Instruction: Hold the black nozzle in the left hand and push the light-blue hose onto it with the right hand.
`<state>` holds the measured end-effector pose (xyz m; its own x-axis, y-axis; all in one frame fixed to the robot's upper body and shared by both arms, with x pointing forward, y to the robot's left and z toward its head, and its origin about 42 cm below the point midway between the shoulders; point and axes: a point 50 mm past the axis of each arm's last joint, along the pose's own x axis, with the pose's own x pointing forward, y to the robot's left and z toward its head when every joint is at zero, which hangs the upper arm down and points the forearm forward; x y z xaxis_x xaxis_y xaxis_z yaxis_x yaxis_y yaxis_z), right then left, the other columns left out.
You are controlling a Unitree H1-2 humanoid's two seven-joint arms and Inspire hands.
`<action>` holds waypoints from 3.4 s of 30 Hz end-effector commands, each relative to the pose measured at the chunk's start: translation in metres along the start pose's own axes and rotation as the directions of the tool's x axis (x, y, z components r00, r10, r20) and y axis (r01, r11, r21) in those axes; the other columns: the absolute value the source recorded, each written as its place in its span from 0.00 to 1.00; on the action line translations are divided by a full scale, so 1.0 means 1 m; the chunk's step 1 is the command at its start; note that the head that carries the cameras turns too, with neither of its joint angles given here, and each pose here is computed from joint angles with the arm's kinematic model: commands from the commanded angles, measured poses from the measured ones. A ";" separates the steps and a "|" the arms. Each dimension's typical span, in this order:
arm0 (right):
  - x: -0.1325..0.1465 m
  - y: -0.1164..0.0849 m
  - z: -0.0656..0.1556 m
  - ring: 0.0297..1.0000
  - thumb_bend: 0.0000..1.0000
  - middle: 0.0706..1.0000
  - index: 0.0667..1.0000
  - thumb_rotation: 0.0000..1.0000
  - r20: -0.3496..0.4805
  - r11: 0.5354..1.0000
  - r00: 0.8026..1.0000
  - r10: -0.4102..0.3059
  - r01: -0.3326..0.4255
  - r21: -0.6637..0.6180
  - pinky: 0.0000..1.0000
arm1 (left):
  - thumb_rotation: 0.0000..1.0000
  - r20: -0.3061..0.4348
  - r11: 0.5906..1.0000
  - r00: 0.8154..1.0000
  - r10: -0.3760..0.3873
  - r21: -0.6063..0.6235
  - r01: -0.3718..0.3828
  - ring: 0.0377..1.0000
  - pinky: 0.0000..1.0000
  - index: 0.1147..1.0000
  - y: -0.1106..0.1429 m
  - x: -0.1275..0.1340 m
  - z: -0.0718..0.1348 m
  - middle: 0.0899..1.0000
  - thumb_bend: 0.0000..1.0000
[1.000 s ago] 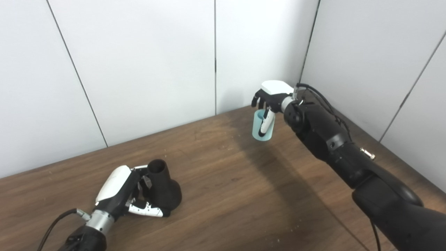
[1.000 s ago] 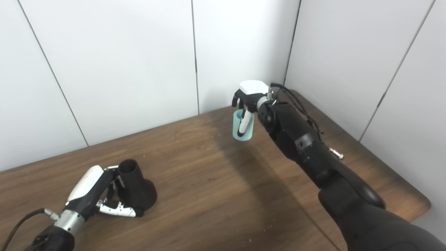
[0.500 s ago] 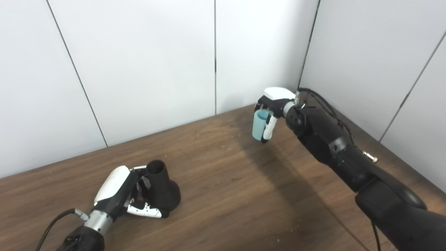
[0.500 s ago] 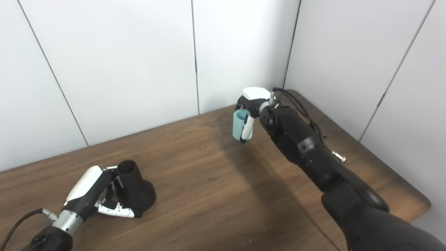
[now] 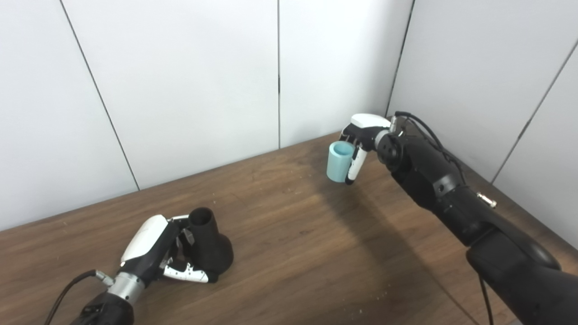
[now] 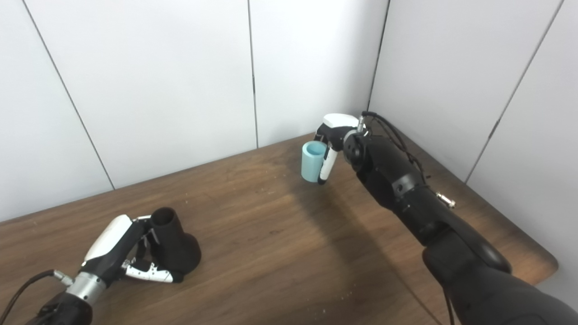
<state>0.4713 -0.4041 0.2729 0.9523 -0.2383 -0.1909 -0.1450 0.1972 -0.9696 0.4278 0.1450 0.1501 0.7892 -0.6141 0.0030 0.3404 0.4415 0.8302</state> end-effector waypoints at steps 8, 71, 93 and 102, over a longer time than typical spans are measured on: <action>-0.006 -0.033 0.009 0.47 0.52 0.44 0.43 0.00 0.127 0.936 0.927 -0.351 0.349 0.044 0.46 | 0.00 -0.232 0.983 0.957 -0.172 0.025 0.183 0.46 0.41 0.42 -0.031 -0.045 -0.049 0.40 0.53; -0.006 -0.010 0.011 0.48 0.52 0.45 0.42 0.00 0.005 0.986 0.986 -0.169 0.169 -0.010 0.46 | 0.00 -0.252 0.981 0.952 -0.174 0.038 0.189 0.45 0.41 0.43 -0.021 -0.051 -0.056 0.39 0.53; -0.005 -0.009 0.008 0.50 0.51 0.47 0.40 0.00 -0.016 0.986 0.986 -0.164 0.163 -0.024 0.50 | 0.00 -0.245 0.981 0.952 -0.181 0.027 0.193 0.44 0.40 0.43 -0.017 -0.051 -0.057 0.39 0.53; -0.009 -0.030 0.022 0.90 0.95 0.93 0.92 0.20 0.002 0.999 1.000 0.026 -0.026 0.036 0.76 | 0.00 -0.242 0.981 0.953 -0.182 0.020 0.192 0.44 0.41 0.42 -0.018 -0.049 -0.057 0.41 0.53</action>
<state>0.4624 -0.3856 0.2571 0.9229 -0.2319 -0.3074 -0.2484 0.2514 -0.9355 0.4265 0.1560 0.1543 0.7882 -0.6150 -0.0211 0.3518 0.4222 0.8354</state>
